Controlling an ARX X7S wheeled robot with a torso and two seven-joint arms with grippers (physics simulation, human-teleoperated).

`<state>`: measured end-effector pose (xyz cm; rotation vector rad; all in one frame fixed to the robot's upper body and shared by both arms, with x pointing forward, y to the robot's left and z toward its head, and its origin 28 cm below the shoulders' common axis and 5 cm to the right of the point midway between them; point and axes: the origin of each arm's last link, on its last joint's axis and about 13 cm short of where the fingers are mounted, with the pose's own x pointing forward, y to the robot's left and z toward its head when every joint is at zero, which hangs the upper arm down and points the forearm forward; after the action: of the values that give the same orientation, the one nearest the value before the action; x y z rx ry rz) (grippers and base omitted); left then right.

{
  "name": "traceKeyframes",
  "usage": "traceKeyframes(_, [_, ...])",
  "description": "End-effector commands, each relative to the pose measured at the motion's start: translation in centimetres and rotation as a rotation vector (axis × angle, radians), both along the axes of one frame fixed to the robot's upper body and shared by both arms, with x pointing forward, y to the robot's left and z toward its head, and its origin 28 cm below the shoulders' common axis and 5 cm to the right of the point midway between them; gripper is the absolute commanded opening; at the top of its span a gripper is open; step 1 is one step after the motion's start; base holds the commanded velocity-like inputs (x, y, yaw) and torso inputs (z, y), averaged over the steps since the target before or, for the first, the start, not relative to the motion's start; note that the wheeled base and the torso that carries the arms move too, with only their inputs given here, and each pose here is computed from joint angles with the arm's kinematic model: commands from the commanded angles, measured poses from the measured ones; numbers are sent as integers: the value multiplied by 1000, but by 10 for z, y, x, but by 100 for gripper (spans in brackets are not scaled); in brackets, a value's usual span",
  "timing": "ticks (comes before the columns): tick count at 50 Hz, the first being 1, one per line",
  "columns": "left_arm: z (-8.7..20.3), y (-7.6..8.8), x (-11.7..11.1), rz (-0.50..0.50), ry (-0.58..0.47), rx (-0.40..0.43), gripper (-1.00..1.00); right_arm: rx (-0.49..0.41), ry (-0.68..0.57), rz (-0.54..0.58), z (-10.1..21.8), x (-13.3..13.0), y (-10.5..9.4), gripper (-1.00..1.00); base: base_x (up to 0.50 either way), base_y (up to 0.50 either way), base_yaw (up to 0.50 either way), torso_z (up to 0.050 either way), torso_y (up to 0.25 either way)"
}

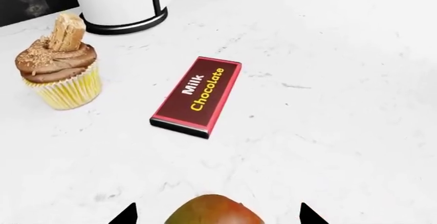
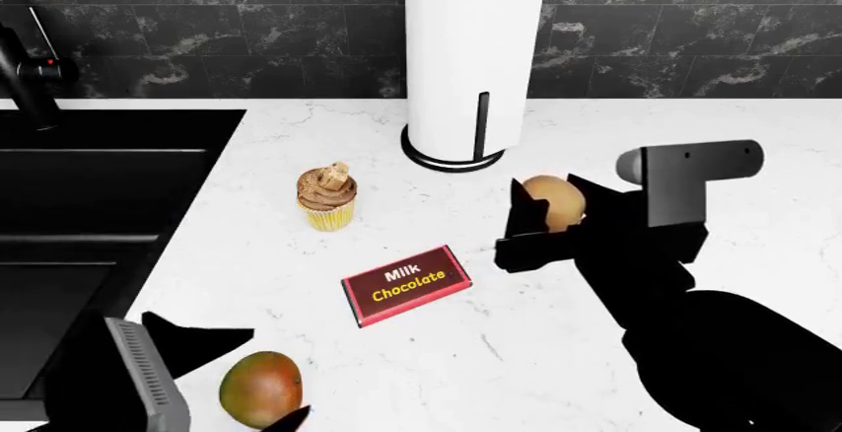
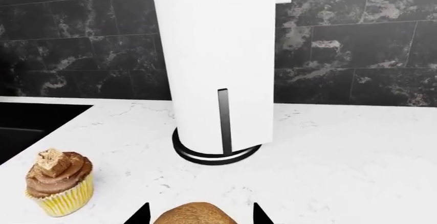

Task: Pick up the fruits and vegetables and place them in the sink. Turn on the sink faucet to wash them. Then turn the sink off and put them in the tray.

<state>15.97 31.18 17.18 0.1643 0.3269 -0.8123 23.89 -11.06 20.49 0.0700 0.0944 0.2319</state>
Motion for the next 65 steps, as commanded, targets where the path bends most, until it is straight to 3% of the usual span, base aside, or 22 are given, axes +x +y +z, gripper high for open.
traceKeyframes(1, [-11, -2, 8, -9, 36, 7, 100, 3, -4, -4, 0, 0, -2, -100, 0, 0, 0, 0, 0])
traceKeyframes(15, [-16, 1, 11, 24, 47, -1, 100, 4, -3, -5, -1, 0, -2, -100, 0, 0, 0, 0, 0])
traceKeyframes(16, [-16, 1, 11, 25, 45, -4, -100, 3, -2, -6, -1, 0, -2, -100, 0, 0, 0, 0, 0])
traceKeyframes(27, [-5, -2, 13, 46, -1, -25, -100, 3, -5, -8, 0, 0, -2, -100, 0, 0, 0, 0, 0])
traceKeyframes(33, [13, -3, 18, 106, -109, -79, -100, 4, -12, -6, 4, -1, -2, -100, 0, 0, 0, 0, 0])
traceKeyframes(41, [43, -13, 33, 373, -375, -151, -100, -6, -23, -20, 7, -6, -3, -100, 0, 0, 0, 0, 0])
traceKeyframes(48, [62, -25, 43, 717, -406, -212, -100, -7, -42, -49, 10, -14, -5, -100, 0, 0, 0, 0, 1])
traceKeyframes(54, [69, -26, 52, 915, -451, -218, -100, -71, -78, -97, 10, -22, -4, -100, 0, 0, 0, 0, 0])
traceKeyframes(65, [68, -40, 44, 847, -430, -207, -100, -86, -107, -103, 10, -27, -4, -100, 0, 71, 0, 0, 0])
